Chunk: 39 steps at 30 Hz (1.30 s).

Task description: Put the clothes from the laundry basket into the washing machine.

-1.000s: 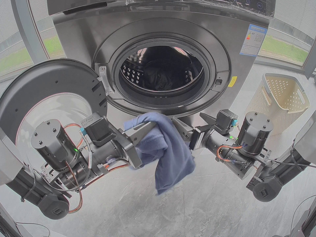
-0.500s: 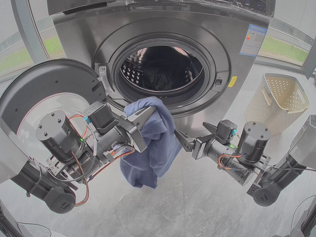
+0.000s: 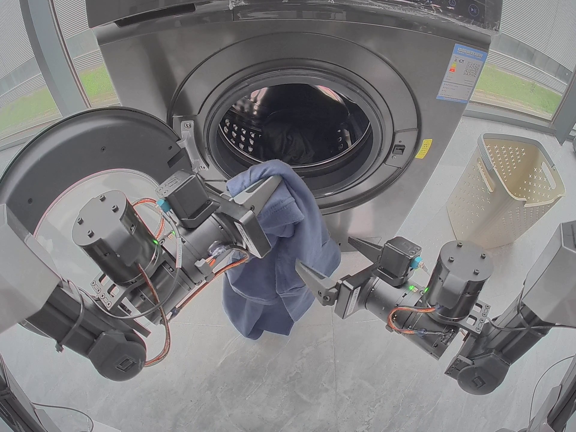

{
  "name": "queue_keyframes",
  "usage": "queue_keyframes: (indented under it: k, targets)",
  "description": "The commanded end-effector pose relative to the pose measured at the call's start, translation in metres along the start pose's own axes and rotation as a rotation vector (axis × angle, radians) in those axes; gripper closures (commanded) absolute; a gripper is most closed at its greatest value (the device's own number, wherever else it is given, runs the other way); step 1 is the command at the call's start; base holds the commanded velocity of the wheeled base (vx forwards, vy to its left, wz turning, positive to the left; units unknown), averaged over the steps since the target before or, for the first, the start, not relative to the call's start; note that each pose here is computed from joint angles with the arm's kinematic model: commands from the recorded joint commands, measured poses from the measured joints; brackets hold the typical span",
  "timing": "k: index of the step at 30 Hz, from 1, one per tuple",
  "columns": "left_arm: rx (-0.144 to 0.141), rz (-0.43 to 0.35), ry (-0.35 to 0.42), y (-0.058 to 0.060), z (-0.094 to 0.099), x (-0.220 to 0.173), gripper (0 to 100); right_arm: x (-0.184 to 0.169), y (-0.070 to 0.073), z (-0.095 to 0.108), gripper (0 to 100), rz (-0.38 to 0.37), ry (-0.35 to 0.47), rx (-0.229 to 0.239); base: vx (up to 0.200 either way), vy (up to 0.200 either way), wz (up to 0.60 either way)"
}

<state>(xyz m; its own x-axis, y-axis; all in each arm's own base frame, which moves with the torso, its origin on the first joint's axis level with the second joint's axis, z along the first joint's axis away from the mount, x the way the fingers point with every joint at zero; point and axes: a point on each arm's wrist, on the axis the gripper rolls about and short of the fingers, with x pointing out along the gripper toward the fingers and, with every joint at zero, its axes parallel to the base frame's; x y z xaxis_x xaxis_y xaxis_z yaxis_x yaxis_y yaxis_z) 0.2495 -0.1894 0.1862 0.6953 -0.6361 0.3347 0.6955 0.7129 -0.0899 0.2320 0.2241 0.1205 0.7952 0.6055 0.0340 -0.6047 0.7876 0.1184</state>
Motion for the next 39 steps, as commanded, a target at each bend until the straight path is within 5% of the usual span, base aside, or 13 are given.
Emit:
queue_keyframes:
  k: [1,16,19,26,39]
  targets:
    - [-0.002,-0.002,0.004,0.000,-0.002,0.002,100,0.008,0.011,-0.012,0,0.031,0.026,-0.006,0.000,0.000,0.00]
    - [-0.005,0.001,-0.006,0.000,-0.001,0.003,100,0.065,0.009,-0.047,0,0.013,0.023,-0.036,0.000,0.000,0.00]
    - [-0.007,-0.002,-0.008,-0.001,0.000,0.003,100,0.075,-0.005,-0.051,0,-0.025,0.018,-0.047,0.000,0.000,0.00]
    - [-0.005,0.004,-0.009,0.001,0.001,0.002,100,0.073,-0.041,-0.038,0,-0.117,-0.009,-0.051,0.000,0.000,0.00]
    - [-0.002,0.009,-0.014,0.002,0.003,0.002,100,0.042,-0.070,0.014,0,-0.168,-0.093,-0.074,0.000,0.000,0.00]
